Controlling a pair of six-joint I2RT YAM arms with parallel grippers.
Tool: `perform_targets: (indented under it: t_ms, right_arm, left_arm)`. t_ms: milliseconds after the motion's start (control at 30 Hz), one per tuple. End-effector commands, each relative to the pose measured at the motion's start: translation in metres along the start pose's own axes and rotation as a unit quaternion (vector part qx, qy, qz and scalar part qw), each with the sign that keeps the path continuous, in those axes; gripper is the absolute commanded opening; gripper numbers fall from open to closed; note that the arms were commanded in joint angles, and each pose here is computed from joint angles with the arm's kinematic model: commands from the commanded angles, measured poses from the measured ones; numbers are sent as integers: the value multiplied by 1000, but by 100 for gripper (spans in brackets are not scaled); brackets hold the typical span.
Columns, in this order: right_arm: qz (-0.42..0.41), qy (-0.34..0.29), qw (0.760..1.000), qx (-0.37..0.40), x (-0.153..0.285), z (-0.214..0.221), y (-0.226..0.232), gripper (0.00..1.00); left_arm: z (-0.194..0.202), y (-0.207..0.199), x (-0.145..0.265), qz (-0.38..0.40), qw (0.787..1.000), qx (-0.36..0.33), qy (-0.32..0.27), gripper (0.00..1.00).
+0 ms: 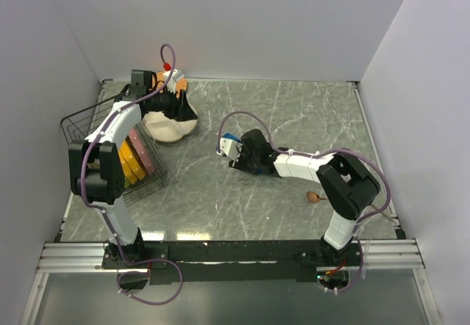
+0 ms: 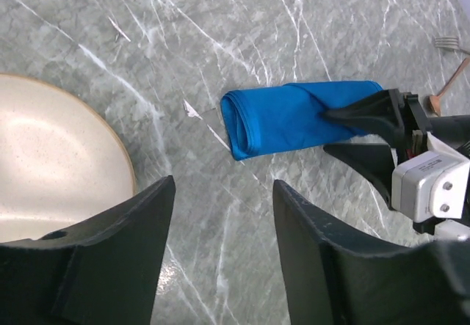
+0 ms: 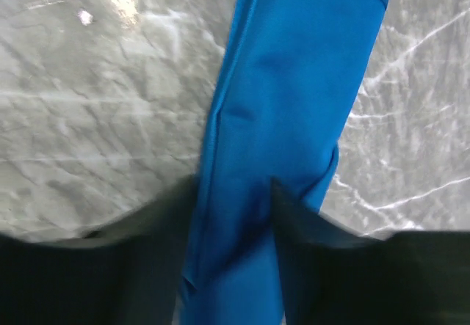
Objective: Fold the napkin into a case and place the utensils inside
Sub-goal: Turn over the smaller rectangle-folded napkin at the center of the board.
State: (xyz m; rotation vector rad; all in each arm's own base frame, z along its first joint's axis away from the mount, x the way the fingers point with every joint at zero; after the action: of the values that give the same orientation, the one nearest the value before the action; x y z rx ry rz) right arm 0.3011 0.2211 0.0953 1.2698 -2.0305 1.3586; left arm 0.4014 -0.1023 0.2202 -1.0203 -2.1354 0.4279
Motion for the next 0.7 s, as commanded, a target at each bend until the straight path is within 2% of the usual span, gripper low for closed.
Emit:
perform_targets:
  t_ms: [0,33,67,100,133,167,200,267,367,467,667]
  right_arm:
    - [43,-37,998,-28,26,-28,-29,65]
    - [25,-32,998,-38,37,-30,-30,67]
    - [26,-54,996,-66,47,-43,-44,69]
    - [-5,-37,995,-92,58,-33,-46,70]
    - [-2,-58,992,-113,75,-42,-63,70]
    - [-23,-75,989,-127,83,-43,-64,69]
    - [-53,-60,986,-143,92,-34,-62,65]
    - [-53,-50,985,-154,104,-11,-74,60]
    - [-67,-23,989,-131,103,16,-72,48]
    - [-101,-4,990,-103,93,29,-63,41]
    - [-175,27,980,-87,80,42,-40,39]
  left_arm:
    - [-6,-7,3,-4,1000,-6,0,59]
    - [-7,-7,1,0,1000,-11,5,58]
    - [-3,-13,-4,4,1000,-18,22,55]
    - [-2,-15,-8,0,999,-22,30,54]
    - [-3,-15,-14,-7,999,-25,37,52]
    - [2,-23,-23,-3,998,-24,54,50]
    - [5,-25,-30,-6,998,-18,65,50]
    - [13,-27,-49,-13,995,6,94,50]
    - [20,-31,-70,9,992,44,114,53]
    - [23,-37,-88,27,992,48,115,49]
    - [45,-37,-122,0,985,70,159,43]
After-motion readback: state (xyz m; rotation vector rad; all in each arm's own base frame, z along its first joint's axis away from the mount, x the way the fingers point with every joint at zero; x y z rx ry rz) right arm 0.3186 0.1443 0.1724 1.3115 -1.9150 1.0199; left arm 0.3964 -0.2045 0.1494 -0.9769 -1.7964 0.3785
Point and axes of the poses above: each gripper's point midway between its finger pads, its own x axis back along the fingers, its own y axis along the line the jaws close on, z = x × y, the point moved 8 cm from there along x, back along the fingers, and after that the axes turned 12 degrees about x, right-handed, at the moved point
